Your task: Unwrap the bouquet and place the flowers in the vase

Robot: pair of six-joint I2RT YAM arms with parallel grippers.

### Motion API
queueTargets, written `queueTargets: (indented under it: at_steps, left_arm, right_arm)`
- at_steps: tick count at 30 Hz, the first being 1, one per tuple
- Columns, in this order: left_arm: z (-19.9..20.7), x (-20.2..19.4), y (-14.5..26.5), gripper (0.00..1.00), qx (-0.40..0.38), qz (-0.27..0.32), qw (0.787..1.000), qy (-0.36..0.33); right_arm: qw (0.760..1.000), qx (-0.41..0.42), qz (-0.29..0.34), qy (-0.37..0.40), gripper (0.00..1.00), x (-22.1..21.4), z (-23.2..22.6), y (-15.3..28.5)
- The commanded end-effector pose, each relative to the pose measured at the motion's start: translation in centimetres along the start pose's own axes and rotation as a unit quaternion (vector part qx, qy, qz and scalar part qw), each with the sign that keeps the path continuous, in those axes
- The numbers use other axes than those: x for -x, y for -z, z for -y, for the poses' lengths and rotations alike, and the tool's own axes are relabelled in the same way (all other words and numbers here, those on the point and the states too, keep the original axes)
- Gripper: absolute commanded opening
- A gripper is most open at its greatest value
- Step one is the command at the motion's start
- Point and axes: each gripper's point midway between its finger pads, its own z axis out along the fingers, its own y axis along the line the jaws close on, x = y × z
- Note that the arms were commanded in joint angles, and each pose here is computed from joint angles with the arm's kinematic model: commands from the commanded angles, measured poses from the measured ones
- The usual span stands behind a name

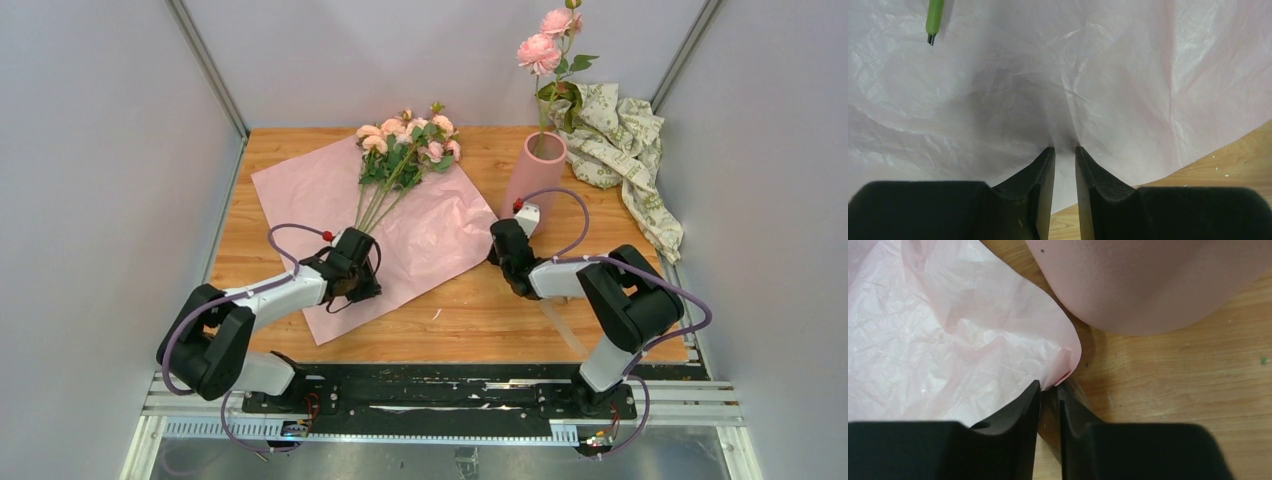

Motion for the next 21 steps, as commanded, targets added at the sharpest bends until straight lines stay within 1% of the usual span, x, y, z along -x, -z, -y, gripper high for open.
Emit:
queueTargets:
  at_steps: [1,4,5,10,14,17,21]
  left_arm:
    - [-1.0,-1.5,-0.6,0.29,0.015,-0.024,1.000,-0.013]
    - [-1.1,-2.2,-0.8,0.29,0.011,-0.032,0.999,-0.010]
    - [-1.0,-2.3,-0.8,0.29,0.008,-0.034,0.999,-0.008]
    - [-0.2,-4.2,-0.7,0.29,-0.005,-0.050,0.999,-0.015]
    - [1.0,-5.8,-0.8,0.28,-0.016,-0.061,0.998,-0.026]
    - [2.2,-6.4,-0.7,0.28,-0.021,-0.061,0.997,-0.040]
    - [3.8,-6.7,-0.5,0.28,-0.025,-0.058,0.996,-0.061]
  right_arm:
    - [0.999,-0.013,-0.050,0.006,0.15,-2.8,1.4,-0.5]
    - [0.999,-0.012,-0.048,0.009,0.01,-2.6,1.2,-0.6]
    - [0.999,-0.011,-0.047,0.010,0.00,-2.4,1.1,-0.7]
    - [0.999,-0.014,-0.036,0.007,0.00,-1.0,1.2,-1.2]
    - [0.999,-0.024,-0.030,-0.008,0.00,0.0,2.3,-0.9]
    - [0.999,-0.027,-0.025,-0.019,0.00,0.5,3.1,-0.5]
    - [0.999,-0.020,-0.030,-0.014,0.00,0.4,3.0,-0.4]
